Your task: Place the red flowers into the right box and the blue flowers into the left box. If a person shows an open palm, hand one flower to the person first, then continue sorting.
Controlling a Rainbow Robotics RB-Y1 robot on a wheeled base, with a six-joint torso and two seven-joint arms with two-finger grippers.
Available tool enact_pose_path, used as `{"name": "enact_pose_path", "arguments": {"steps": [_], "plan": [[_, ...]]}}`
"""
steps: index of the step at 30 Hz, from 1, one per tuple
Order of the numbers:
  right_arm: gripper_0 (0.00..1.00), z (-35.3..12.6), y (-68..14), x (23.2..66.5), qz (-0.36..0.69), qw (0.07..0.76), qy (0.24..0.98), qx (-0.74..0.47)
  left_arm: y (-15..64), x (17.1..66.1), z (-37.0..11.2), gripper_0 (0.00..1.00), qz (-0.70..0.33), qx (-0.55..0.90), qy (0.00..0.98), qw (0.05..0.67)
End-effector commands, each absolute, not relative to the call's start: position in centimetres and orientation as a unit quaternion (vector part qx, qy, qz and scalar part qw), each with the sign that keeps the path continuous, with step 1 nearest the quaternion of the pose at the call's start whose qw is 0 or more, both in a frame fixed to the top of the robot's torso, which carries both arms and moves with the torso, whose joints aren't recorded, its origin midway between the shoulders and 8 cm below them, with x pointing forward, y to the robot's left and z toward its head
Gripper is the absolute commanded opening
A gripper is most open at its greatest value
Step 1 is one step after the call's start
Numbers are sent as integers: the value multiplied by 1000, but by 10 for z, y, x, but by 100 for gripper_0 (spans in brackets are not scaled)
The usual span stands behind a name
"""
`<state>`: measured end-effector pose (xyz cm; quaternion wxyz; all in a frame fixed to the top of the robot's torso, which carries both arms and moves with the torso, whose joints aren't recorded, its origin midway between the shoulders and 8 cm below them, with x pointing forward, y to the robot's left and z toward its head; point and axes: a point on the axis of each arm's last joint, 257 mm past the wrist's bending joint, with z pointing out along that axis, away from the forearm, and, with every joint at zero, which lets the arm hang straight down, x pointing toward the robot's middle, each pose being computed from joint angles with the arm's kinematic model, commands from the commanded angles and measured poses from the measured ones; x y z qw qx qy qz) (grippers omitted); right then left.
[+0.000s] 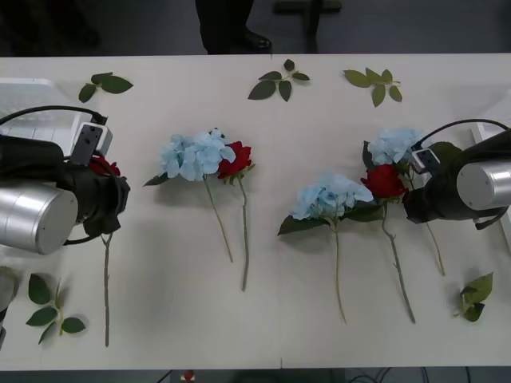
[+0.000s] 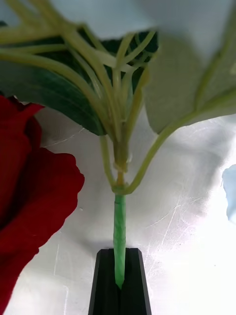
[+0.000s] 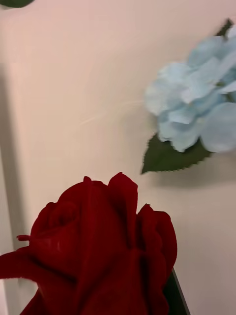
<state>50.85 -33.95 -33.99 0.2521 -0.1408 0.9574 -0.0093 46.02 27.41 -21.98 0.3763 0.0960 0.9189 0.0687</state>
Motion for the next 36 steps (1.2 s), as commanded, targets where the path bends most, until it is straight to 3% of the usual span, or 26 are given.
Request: {"name": "enact_pose_path", "arguments": {"steps": [1,7,15,16,17,20,22,30,36], "plan": [[0,-318,-341,523,-14,274,949,-154,287,475,-250,0,101,95,918,372],[0,-278,-353,529,-25,293,941,-169,297,506,-308,0,116,94,908,390],[0,-204,-354,524,-6,329,913,-242,289,523,-334,3,101,94,903,406],[0,-193,-349,523,2,339,905,-256,289,523,-335,36,102,95,903,406],[0,-181,-342,521,13,351,896,-272,288,523,-335,61,101,94,904,405],[0,-158,-313,514,78,382,871,-300,292,519,-336,92,105,92,908,396],[0,-150,-299,510,108,390,861,-308,294,516,-335,100,106,91,910,391],[0,-113,-233,485,253,410,815,-323,298,467,-320,100,93,75,932,341],[0,-84,-186,458,374,385,788,-301,273,456,-276,100,57,87,927,360]]}}
